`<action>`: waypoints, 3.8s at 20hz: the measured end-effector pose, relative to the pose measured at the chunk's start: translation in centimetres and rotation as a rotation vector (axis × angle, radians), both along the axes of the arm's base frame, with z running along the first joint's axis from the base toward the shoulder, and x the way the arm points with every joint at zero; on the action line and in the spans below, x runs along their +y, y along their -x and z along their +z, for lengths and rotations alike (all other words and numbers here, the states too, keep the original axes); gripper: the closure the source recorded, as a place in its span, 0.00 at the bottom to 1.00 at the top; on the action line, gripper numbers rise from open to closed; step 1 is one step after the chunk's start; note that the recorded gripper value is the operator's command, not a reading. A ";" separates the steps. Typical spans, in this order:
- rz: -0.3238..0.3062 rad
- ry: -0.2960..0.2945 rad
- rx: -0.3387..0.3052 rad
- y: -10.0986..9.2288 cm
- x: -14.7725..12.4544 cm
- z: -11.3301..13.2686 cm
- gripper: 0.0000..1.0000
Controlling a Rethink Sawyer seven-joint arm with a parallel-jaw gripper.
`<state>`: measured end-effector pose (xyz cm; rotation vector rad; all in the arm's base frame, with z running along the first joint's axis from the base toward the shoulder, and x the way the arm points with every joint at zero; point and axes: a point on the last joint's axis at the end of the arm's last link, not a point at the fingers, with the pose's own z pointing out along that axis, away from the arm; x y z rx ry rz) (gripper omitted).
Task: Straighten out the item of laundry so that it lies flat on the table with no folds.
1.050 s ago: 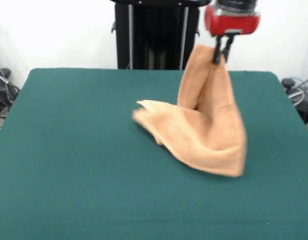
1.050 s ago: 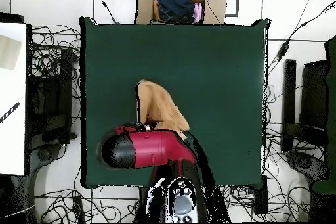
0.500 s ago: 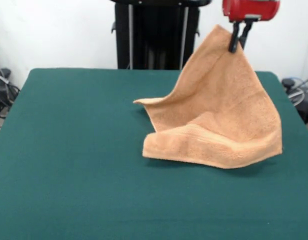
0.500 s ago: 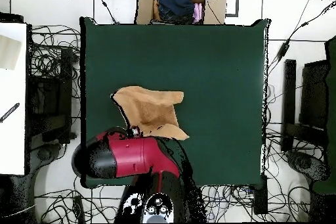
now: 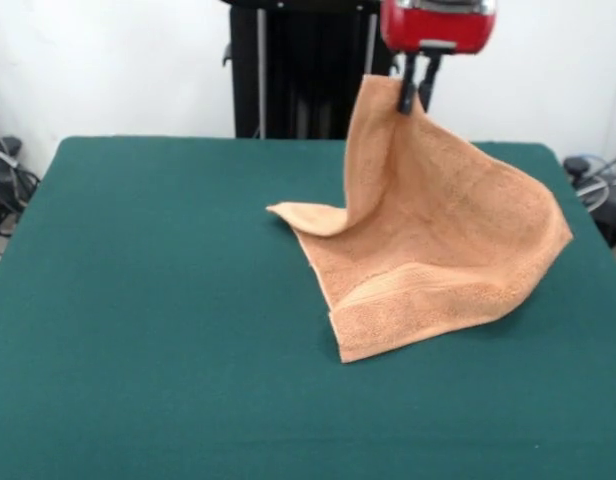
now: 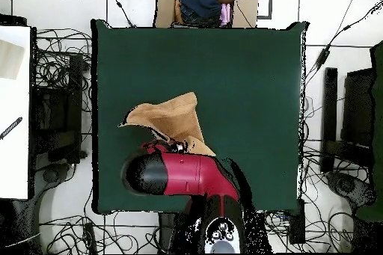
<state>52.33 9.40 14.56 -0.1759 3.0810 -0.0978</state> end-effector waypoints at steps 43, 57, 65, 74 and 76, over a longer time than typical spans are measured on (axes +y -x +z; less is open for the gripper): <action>-0.019 0.187 -0.086 10.9 5.8 -2.0 0.00; -0.154 0.261 -0.119 13.0 7.0 -1.7 0.00; -0.216 0.278 -0.127 12.4 4.9 -1.2 0.00; -0.323 0.267 -0.120 9.9 1.1 -0.1 0.00; -0.321 0.265 -0.124 9.3 1.2 0.2 0.00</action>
